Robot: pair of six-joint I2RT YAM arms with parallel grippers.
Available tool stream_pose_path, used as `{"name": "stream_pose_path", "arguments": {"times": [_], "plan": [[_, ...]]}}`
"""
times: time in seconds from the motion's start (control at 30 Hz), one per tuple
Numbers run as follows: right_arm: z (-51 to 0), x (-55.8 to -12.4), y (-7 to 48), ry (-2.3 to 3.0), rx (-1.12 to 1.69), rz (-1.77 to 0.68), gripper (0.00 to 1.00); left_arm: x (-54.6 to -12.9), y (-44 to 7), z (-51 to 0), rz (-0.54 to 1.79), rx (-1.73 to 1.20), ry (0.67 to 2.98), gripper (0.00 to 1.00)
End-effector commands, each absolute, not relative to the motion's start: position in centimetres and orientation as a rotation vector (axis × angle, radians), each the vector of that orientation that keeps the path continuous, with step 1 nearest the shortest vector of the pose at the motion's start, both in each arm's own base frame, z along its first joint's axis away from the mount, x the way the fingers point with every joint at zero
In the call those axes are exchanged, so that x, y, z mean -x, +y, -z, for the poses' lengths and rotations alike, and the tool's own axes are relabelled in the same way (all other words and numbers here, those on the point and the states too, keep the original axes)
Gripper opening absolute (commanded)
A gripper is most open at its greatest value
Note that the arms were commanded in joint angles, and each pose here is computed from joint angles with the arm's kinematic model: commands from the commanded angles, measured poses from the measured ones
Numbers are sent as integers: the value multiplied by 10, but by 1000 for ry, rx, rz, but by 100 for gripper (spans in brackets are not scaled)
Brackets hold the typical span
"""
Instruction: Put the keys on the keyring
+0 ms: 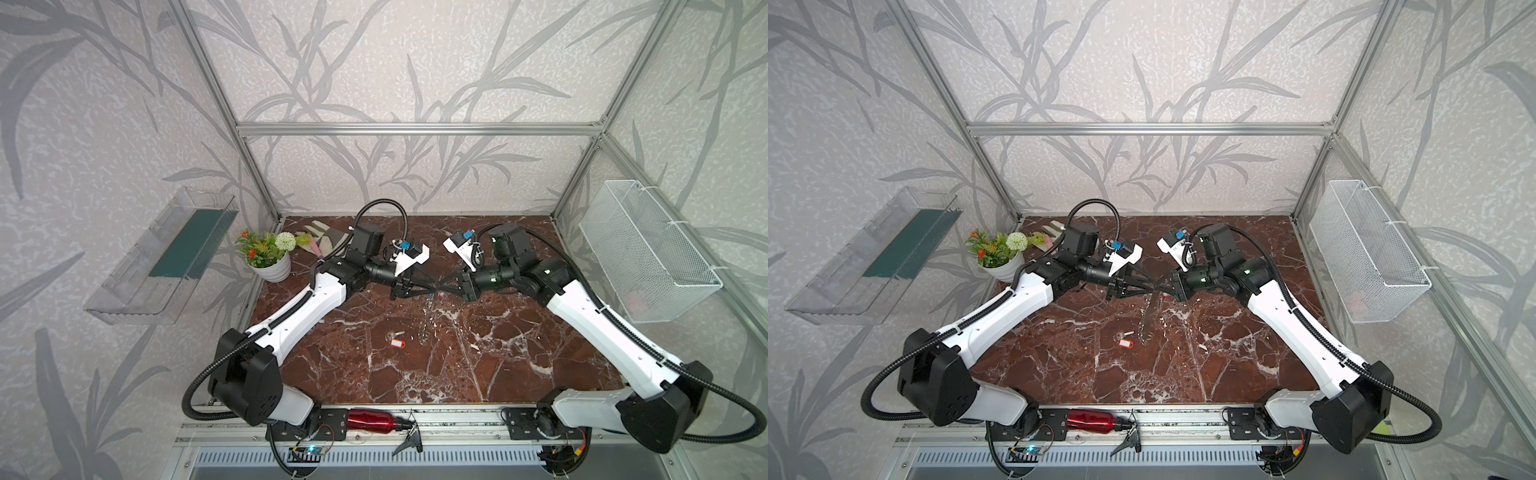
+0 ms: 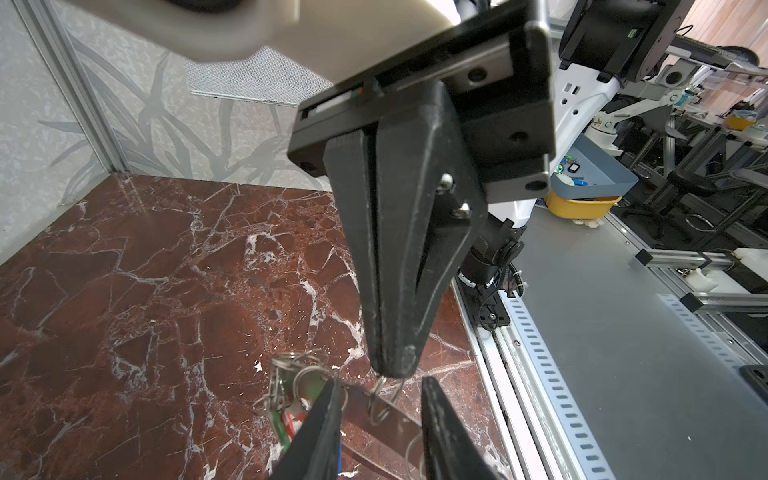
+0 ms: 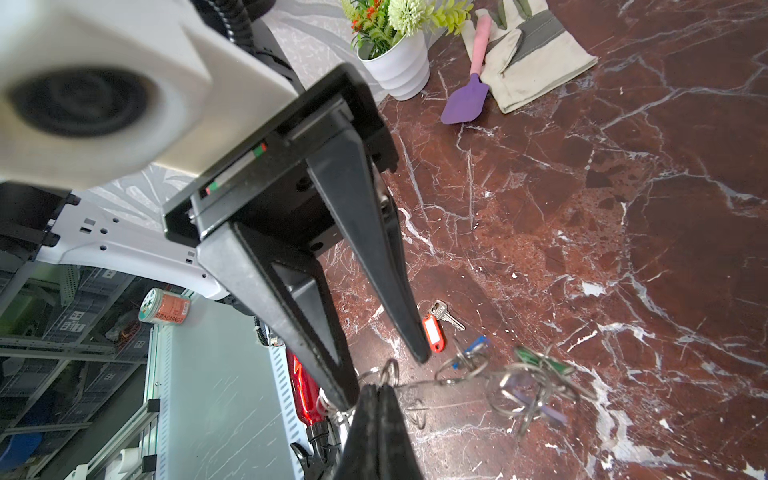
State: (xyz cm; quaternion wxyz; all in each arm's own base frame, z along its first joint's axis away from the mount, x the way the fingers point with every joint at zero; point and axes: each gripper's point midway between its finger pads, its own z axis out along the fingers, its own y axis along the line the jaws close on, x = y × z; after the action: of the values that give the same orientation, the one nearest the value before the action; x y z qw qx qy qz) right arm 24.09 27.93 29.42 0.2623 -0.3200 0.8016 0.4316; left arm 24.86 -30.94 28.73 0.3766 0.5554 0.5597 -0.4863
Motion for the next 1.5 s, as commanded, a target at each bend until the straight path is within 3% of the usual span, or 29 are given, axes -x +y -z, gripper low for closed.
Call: {"name": "stream_pose_path", "arguments": {"times": [0.0, 0.33, 0.5, 0.6, 0.67, 0.77, 1.03, 1.47], "plan": [[-314, -234, 281, 2083, 905, -1203, 0, -241, -311, -294, 1260, -1467, 1376, 31], [-314, -237, 283, 2082, 910, -1201, 0, -241, -313, -290, 1274, -1476, 1400, 18], [-311, -237, 283, 2087, 915, -1201, 0, -240, -314, -292, 1288, -1473, 1398, 0], [-313, -237, 283, 2082, 913, -1200, 0, -240, -315, -297, 1327, -1439, 1383, 0], [-319, -240, 278, 2079, 877, -1189, 13, -245, -319, -302, 1356, -1374, 1363, 0], [-331, -245, 265, 2044, 793, -1215, 22, -251, -322, -313, 1397, -1278, 1313, 0], [-324, -239, 249, 2025, 707, -1269, 24, -258, -319, -351, 1557, -1055, 1145, 0], [-344, -259, 243, 1905, 633, -1335, 22, -251, -326, -352, 1589, -1055, 1131, 0]]}}
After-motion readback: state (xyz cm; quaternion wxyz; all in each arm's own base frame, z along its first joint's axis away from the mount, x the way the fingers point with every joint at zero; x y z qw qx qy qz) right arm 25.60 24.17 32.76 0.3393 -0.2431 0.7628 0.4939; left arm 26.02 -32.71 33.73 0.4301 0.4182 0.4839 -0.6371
